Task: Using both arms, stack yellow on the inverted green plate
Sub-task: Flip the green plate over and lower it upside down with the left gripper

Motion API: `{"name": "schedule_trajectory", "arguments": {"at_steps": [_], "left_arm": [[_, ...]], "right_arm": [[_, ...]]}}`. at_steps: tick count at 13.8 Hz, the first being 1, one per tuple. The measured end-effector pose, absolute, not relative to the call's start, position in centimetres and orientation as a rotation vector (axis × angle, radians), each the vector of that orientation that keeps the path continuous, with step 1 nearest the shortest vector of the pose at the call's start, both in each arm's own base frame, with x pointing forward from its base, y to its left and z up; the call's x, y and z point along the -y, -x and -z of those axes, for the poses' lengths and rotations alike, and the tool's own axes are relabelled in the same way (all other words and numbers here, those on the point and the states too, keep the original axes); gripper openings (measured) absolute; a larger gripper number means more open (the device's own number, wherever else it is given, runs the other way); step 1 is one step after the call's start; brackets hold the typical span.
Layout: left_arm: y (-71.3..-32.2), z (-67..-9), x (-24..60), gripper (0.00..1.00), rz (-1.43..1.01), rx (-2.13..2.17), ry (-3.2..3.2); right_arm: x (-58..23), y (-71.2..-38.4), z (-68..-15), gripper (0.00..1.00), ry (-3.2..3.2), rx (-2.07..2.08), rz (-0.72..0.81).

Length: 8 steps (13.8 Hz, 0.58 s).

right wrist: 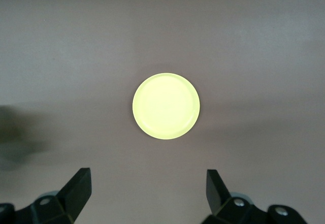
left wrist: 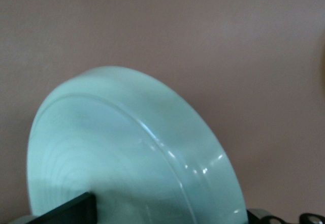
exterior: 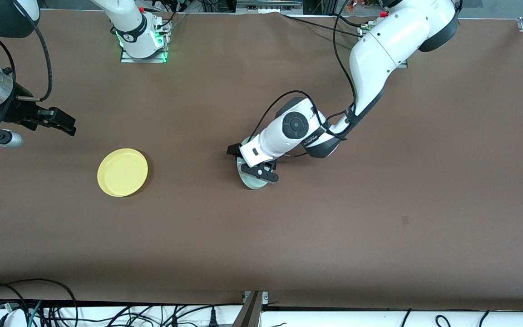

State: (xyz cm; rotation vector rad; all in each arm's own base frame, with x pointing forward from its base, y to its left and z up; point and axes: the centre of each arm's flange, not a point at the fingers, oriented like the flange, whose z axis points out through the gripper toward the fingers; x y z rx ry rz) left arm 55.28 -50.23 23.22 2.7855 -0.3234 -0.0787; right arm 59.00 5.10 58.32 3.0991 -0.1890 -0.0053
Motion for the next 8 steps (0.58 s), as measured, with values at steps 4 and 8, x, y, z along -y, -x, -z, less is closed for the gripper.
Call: {"name": "schedule_trajectory", "arguments": {"at_steps": [4, 8], "left_arm": [[-56.1, -24.7, 48.3, 1.00, 0.126, 0.496, -3.021], [-56.5, -24.2, 48.8, 1.00, 0.036, 0.337, -2.976]], "right_arm": [[-5.1, -59.0, -58.3, 1.00, -3.099, 0.189, 0.005], [-5.1, -59.0, -58.3, 1.00, -3.099, 0.189, 0.005]]}}
